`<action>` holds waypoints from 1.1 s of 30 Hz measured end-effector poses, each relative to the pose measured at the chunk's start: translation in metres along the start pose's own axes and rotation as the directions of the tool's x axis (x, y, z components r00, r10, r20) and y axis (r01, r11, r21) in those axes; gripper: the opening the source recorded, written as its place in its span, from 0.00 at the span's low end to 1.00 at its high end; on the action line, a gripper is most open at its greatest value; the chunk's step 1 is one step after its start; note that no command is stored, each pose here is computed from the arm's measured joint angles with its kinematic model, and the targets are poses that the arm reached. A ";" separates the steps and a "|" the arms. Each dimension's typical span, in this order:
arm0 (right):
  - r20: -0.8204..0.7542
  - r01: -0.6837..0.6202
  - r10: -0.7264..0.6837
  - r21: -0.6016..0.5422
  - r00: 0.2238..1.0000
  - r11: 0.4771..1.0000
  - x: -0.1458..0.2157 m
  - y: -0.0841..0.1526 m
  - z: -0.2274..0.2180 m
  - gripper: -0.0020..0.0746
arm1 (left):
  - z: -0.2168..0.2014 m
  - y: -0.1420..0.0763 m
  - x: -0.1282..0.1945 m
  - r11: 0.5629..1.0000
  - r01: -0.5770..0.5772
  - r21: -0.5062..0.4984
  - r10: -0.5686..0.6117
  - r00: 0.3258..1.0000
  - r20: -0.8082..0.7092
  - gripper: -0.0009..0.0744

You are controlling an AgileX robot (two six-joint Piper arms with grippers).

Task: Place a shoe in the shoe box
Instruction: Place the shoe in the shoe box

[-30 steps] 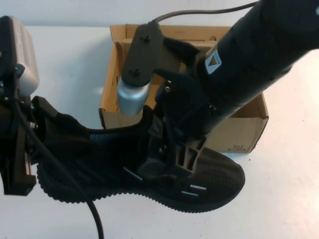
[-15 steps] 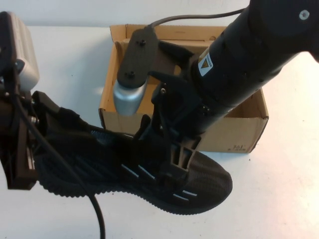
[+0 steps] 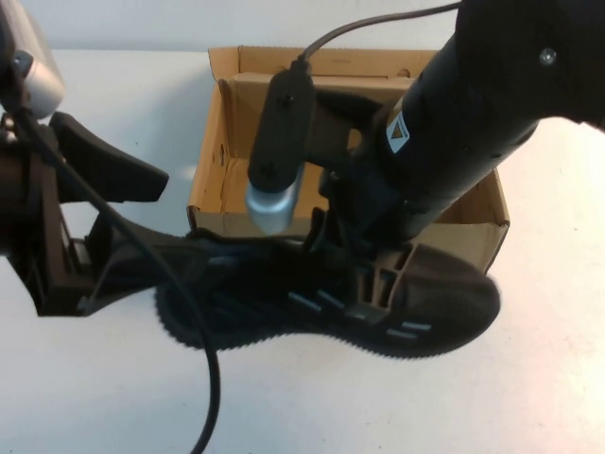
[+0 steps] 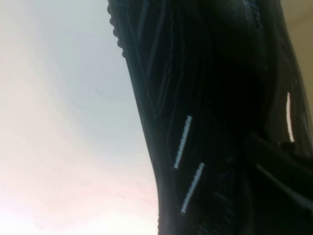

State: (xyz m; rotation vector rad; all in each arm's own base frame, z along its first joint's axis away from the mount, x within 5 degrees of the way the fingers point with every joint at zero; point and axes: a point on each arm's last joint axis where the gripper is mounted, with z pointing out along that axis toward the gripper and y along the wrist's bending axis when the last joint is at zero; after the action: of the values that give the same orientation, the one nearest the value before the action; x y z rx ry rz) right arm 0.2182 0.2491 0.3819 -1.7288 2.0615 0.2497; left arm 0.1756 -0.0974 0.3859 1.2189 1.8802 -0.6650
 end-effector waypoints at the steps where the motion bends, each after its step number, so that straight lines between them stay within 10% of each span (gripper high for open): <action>1: -0.016 0.009 -0.009 0.023 1.000 1.000 0.001 -0.002 0.000 0.08 | 0.000 0.001 0.000 1.000 0.002 -0.006 -0.002 1.000 0.003 0.82; 10: 0.012 -0.051 0.050 0.189 0.999 0.981 0.012 -0.044 -0.034 0.08 | -0.014 0.001 -0.005 0.985 0.015 -0.173 -0.007 0.999 0.050 0.75; 18: 0.056 -0.077 0.064 0.273 0.996 0.959 0.013 -0.095 -0.045 0.08 | -0.015 0.003 0.002 0.979 0.033 -0.201 -0.039 0.999 -0.024 0.10; 33: 0.040 -0.001 -0.011 0.277 0.999 0.961 -0.012 -0.156 0.026 0.08 | -0.016 0.000 0.012 0.979 0.086 -0.185 -0.110 0.986 -0.124 0.01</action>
State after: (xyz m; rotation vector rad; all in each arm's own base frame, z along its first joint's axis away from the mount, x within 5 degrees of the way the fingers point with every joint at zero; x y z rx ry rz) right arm 0.3763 0.2389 0.3858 -1.5455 1.9558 -0.0072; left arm 0.1677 -0.0793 0.3844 1.0839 2.0743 -0.4629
